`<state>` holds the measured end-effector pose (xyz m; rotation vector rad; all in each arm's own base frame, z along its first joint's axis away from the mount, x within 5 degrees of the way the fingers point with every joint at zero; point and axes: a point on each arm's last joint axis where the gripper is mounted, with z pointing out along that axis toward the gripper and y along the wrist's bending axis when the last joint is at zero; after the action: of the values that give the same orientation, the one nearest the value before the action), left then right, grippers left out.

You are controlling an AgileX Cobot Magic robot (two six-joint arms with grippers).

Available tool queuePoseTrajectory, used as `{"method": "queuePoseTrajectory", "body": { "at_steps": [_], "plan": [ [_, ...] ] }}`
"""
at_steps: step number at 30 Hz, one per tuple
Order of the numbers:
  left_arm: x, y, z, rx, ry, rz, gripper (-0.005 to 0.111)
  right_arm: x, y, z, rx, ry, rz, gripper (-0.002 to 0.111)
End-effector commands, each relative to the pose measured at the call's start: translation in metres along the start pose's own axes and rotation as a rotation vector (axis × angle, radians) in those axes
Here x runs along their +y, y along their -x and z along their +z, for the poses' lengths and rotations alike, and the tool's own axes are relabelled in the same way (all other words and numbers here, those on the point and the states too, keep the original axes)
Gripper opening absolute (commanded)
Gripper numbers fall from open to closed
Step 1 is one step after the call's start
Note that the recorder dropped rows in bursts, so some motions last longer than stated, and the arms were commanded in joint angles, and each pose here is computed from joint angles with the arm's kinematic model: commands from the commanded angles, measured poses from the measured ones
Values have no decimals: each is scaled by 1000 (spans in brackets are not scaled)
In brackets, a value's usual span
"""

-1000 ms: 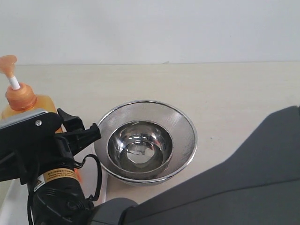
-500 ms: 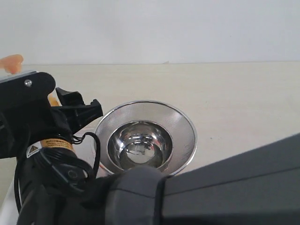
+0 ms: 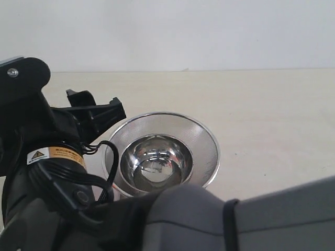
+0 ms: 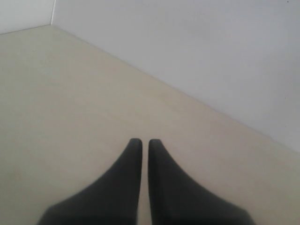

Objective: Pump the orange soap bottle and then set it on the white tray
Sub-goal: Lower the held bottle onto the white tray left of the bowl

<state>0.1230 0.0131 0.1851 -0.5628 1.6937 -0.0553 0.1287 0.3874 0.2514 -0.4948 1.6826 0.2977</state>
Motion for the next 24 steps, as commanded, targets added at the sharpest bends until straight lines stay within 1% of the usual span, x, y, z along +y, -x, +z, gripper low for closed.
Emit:
{"method": "queuePoseTrajectory", "body": {
  "at_steps": [1, 2, 5, 7, 12, 16, 18, 21, 22, 24],
  "plan": [
    [0, -1, -1, 2, -6, -2, 5, 0, 4, -6, 6, -5, -9, 34],
    [0, -1, -1, 2, -6, -2, 5, 0, 5, -7, 1, -11, -13, 28],
    [0, -1, -1, 2, -6, -2, 5, 1, 7, -13, -26, -46, -22, 19],
    [0, -1, -1, 2, -6, -2, 5, 1, 8, -17, -41, -67, -34, 18],
    [0, -1, -1, 2, -8, 0, 5, 4, 7, -20, -41, -63, -61, 18],
    [0, -1, -1, 3, -8, 0, 5, 0, 7, -20, -29, -104, -82, 17],
    [0, -1, -1, 3, -8, 0, 5, -1, 9, -21, -20, -99, -78, 13],
    [0, -1, -1, 3, -8, 0, 5, -4, 16, -24, -22, -94, -64, 2],
    [0, -1, -1, 5, -10, 2, 5, -5, 17, -25, -22, -92, -61, 0],
    [-1, -1, -1, 9, -26, 17, 5, -8, 22, -27, -26, -100, -70, 0]
  ]
}}
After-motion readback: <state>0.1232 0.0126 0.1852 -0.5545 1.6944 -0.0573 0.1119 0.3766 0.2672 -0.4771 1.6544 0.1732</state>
